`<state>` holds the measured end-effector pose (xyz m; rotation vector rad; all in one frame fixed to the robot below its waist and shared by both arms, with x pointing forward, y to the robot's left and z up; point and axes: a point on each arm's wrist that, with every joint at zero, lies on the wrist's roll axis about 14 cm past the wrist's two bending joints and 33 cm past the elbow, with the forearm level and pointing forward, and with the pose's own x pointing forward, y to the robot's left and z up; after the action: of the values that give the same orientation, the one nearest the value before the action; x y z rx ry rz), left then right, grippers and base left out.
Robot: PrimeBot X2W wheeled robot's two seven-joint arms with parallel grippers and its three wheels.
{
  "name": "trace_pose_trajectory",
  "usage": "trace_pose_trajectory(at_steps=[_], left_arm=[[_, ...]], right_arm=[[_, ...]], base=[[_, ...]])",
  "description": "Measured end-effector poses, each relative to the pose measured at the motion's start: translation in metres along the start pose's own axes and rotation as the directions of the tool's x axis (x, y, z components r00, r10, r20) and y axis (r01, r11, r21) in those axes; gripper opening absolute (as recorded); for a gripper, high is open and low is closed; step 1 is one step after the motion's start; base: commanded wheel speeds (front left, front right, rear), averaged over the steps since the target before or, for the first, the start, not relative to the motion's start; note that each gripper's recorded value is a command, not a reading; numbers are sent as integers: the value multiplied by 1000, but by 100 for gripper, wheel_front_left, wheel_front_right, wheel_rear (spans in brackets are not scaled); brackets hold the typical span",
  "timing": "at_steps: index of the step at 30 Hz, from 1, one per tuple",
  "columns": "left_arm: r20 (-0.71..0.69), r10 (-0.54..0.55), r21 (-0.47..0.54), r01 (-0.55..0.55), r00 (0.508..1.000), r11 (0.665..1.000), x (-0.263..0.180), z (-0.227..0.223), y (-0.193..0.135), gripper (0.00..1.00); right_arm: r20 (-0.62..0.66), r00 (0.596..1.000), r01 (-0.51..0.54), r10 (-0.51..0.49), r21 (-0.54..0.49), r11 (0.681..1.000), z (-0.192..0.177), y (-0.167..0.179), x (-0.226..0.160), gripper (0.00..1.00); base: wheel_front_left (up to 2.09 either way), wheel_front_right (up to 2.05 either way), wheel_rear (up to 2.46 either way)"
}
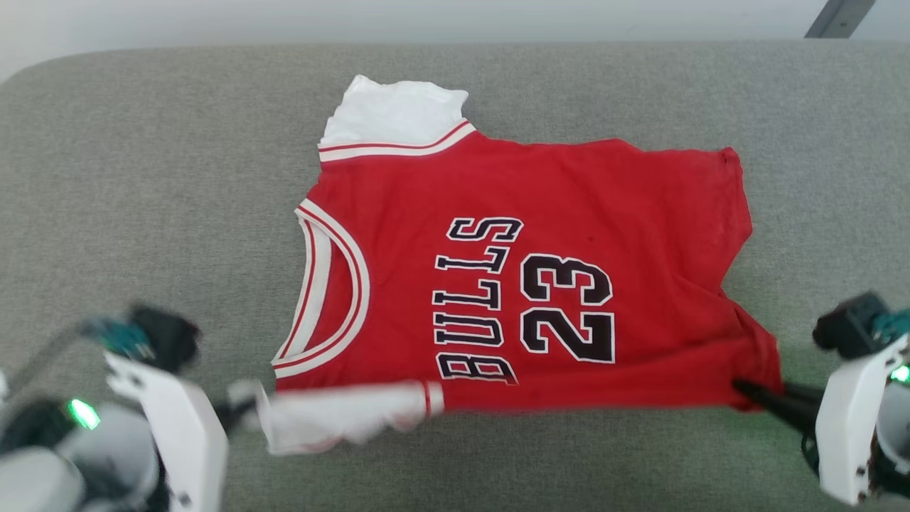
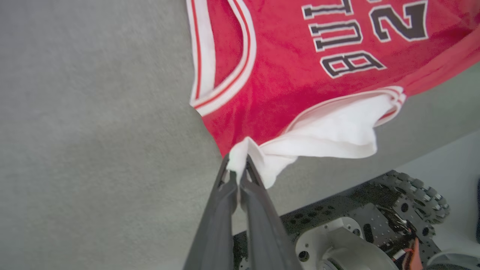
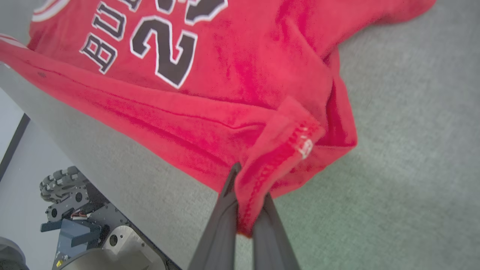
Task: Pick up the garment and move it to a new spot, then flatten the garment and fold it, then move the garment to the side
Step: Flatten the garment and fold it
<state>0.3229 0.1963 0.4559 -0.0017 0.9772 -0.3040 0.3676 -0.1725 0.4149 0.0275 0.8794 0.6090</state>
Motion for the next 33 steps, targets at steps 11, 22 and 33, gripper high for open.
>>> trace_pose_trajectory(at_steps=[11, 22, 33], left_arm=[[261, 46, 216, -105, 964, 971, 3, 123, 31, 0], [182, 27, 213, -66, 983, 975, 88, 147, 50, 0], [-41, 37, 82, -33, 999, 996, 146, 107, 66, 80]], right_arm=[[154, 983, 108, -104, -16, 994, 64, -24, 2, 0], [113, 982, 153, -154, 17, 988, 82, -42, 50, 0], [49, 987, 154, -155, 30, 988, 78, -47, 83, 100]], base=[[0, 0, 0], [0, 0, 0], [0, 0, 0]])
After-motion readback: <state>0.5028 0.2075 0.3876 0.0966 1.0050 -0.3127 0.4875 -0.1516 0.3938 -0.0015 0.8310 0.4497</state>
